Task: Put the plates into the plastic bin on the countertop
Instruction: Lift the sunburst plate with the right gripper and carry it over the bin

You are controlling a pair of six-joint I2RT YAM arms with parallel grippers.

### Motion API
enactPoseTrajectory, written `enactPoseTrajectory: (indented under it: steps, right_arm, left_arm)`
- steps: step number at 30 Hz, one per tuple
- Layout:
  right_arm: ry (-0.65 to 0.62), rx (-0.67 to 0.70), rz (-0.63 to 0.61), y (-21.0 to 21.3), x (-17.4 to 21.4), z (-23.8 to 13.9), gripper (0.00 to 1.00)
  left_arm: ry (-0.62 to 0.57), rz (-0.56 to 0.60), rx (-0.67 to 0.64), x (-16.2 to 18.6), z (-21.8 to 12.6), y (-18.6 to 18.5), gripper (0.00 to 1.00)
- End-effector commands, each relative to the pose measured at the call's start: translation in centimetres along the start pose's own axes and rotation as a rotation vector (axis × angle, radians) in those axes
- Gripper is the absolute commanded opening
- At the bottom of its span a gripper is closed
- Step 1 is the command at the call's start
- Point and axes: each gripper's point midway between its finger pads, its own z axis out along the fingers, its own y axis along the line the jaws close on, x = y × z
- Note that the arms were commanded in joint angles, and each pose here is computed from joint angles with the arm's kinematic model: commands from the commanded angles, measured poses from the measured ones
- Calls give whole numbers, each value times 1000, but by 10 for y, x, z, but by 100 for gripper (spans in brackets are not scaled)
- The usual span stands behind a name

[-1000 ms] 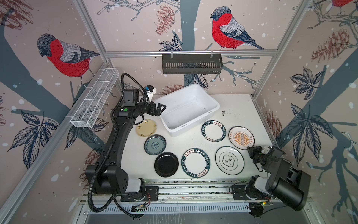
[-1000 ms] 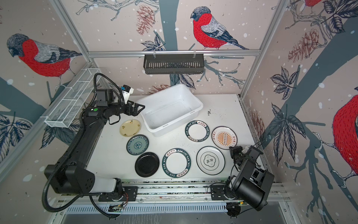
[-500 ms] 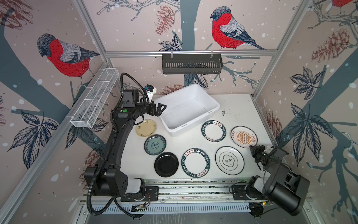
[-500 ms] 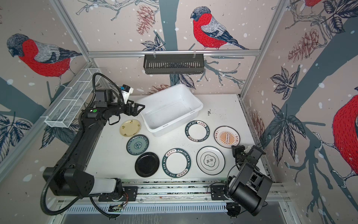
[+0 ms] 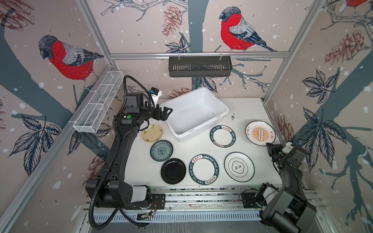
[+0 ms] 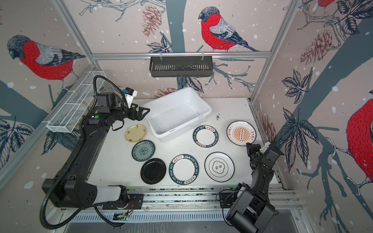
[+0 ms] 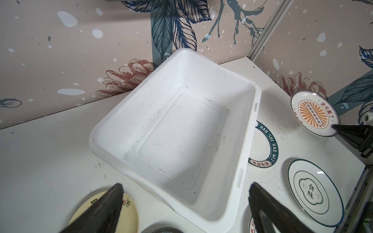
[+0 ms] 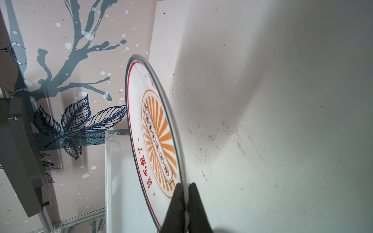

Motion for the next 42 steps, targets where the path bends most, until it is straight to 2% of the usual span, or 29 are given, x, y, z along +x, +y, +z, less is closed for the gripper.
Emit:
enactPoseTrajectory:
  steps: [1,12,18,26,31,37,42]
  right_arm:
    - [27,-49,-35,20,3,-6,1]
    - [128,-147,-176,76,23,-5,1]
    - [174,-235,-248,126,40,8,1]
    - [275,-316,-353,199,72,46,1]
    - [357,-298,-362,229,87,87,1]
    - [434,-277,-366,264,99,126,1]
    - [477,-213,-419,287,111,149,1]
  left_arm:
    - [-26,5,-39,-6,-4,4,96]
    - [-11,-1,-141,-5,-6,20,95]
    - [-17,31,-219,-7,-6,34,95]
    - [29,88,-365,-17,0,68,95]
    - [12,106,-439,-35,-6,81,96]
    - [-48,126,-391,-54,-15,67,97]
    - [-69,107,-350,-59,-20,56,96]
